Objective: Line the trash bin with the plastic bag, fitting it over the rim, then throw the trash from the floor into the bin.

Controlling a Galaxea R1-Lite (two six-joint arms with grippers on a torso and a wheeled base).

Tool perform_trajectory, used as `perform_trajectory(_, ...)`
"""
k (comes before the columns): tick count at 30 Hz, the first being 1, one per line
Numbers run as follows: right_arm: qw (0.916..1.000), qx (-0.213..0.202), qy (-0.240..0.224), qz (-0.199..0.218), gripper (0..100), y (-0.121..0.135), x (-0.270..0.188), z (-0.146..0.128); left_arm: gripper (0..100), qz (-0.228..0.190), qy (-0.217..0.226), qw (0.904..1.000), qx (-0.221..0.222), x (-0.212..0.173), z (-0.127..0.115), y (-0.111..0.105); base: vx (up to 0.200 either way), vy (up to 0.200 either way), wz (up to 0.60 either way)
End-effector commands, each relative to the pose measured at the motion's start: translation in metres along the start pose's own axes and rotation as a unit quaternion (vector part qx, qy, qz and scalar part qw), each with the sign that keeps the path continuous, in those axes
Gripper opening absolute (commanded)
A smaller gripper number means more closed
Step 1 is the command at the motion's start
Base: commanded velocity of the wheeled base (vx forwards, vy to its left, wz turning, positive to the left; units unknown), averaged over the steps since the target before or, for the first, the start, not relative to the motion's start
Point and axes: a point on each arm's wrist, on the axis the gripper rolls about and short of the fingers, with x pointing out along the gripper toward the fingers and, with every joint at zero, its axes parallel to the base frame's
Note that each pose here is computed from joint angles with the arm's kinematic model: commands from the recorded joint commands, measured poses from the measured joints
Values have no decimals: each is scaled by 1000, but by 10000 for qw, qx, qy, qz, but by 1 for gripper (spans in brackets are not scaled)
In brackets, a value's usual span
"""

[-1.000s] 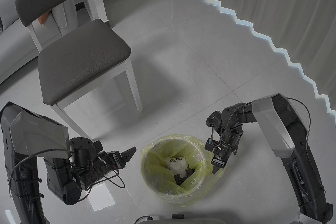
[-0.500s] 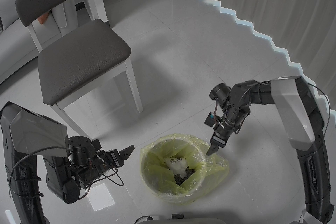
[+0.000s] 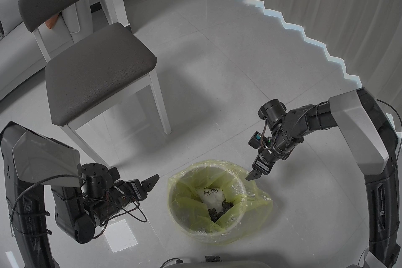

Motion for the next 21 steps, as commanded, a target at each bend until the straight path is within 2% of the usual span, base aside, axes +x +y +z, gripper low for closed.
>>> perform_trajectory(1, 10000, 28, 65, 9, 100, 1, 32, -6, 100, -41, -83, 10000, 7, -2, 2, -2, 0, 0, 0)
perform_trajectory(10, 9996, 156, 245, -1, 100, -7, 76, -5, 100, -55, -127, 9999, 14, -5, 4, -4, 0, 0, 0)
perform_trajectory(15, 9970, 245, 690, 270, 100, -1, 92, -14, 100, -63, -140, 9999, 7, -6, 5, -4, 0, 0, 0)
perform_trajectory(21, 9964, 276, 735, 315, 100, 1, 86, -12, 100, -52, -148, 9999, -4, -2, 5, -2, 0, 0, 0)
